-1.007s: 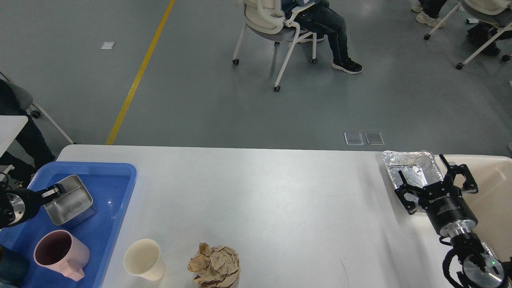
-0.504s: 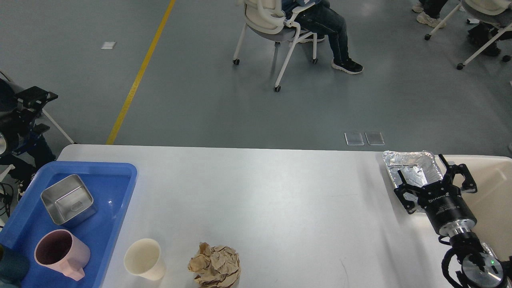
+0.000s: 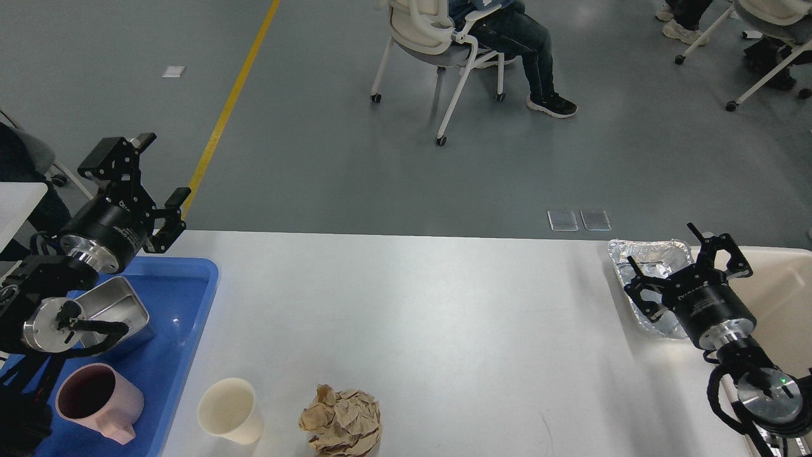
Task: Tidy desktop
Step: 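Withdraw the left gripper and move the right gripper toward the foil tray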
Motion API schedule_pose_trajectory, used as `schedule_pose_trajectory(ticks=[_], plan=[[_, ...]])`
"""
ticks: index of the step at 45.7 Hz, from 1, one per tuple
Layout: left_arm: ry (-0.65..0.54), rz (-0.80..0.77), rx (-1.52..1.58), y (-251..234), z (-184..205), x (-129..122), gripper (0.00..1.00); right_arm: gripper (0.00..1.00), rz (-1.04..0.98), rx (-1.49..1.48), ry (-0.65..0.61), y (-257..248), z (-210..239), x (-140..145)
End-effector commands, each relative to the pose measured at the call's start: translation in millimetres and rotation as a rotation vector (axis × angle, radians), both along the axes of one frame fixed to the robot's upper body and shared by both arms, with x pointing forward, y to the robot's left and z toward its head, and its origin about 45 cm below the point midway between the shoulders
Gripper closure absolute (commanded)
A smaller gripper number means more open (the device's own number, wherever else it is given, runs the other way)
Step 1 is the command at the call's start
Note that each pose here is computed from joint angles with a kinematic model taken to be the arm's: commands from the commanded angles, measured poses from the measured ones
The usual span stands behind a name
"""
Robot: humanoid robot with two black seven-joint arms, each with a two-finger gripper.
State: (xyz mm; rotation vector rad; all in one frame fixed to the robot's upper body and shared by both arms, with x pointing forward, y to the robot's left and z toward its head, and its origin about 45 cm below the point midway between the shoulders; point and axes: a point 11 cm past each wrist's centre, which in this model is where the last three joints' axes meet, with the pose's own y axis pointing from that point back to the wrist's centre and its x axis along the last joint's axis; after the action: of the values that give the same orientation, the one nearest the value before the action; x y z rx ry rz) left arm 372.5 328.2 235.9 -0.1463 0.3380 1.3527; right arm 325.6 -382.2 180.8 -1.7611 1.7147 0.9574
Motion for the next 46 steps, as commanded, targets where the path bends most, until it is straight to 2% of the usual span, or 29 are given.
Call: schedule_pose_trajectory(ticks=[1, 11, 18, 28, 36, 46], plan=[[0.013, 0.052, -0.124, -8.1, -17.8, -14.3, 0.03, 0.0, 0.102, -0.088, 0.001, 11.8, 10.0, 10.5], [-0.013, 0.138, -0.255, -12.5, -34.2, -25.7, 0.03, 0.0, 0.295, -0.365, 0.012, 15.3, 32.3, 20.4], [0.018, 0.171, -0.276, -11.7, -46.5, -29.8, 0.03, 0.0, 0.494, -0.762, 0.089, 2.0, 32.9, 9.5], [0.019, 0.17, -0.27, -9.8, -47.5, -30.3, 0.03, 0.0, 0.705, -1.344, 0.133, -47.5, 59.1, -12.2], [-0.02, 0.203, -0.279, -6.2, -50.0, -30.9, 0.03, 0.0, 0.912, -1.402, 0.104, -39.4, 61.3, -19.7], [-0.045, 0.187, -0.288, -9.6, -53.1, -32.8, 0.03, 0.0, 0.973, -1.413, 0.107, -48.7, 78.1, -24.4]])
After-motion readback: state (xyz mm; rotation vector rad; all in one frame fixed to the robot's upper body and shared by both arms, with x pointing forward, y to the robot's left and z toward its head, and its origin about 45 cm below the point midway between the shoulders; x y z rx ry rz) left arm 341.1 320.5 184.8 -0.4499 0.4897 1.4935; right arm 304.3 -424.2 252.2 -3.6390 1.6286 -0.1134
